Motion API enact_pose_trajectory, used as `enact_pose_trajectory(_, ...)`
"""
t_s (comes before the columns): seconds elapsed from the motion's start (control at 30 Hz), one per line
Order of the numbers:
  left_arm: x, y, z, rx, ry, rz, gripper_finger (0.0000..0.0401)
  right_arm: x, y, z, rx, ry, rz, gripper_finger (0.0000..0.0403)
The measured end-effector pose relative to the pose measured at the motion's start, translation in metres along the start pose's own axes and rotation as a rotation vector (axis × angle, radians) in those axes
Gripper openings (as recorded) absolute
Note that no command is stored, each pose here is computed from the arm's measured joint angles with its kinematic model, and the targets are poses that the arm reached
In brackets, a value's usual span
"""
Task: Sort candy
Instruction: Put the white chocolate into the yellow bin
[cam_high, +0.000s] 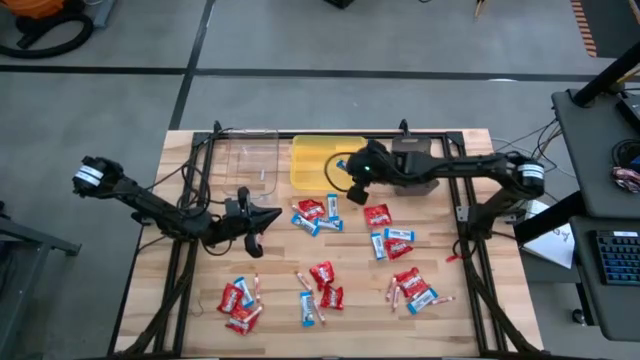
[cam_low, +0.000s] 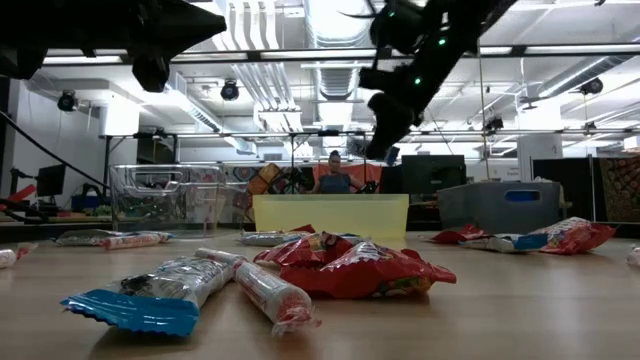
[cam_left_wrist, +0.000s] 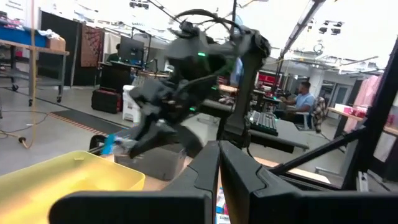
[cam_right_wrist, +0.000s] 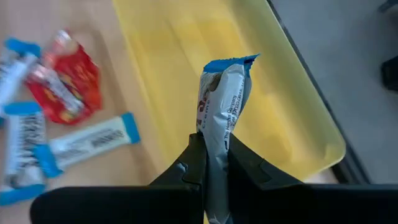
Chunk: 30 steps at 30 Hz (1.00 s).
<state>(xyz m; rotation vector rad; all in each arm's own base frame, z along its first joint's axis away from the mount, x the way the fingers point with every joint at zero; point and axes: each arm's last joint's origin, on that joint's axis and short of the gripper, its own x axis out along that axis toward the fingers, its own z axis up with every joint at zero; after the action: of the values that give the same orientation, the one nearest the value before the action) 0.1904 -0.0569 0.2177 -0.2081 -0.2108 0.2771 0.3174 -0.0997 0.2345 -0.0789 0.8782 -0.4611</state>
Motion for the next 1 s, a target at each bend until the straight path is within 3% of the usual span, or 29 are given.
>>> enact_pose_trajectory(0.37,-0.001,-0.002,-0.001,0.008,0.007,-0.01,0.0,0.042,-0.029,0.016,-0.177,0.103,-0.042,0.0028)
enact_pose_trajectory(1.0,-0.003,0.0,0.002,0.065,0.015,-0.006,0.0,0.072,-0.055,0.003,-0.414,0.177,-0.034,0.0028)
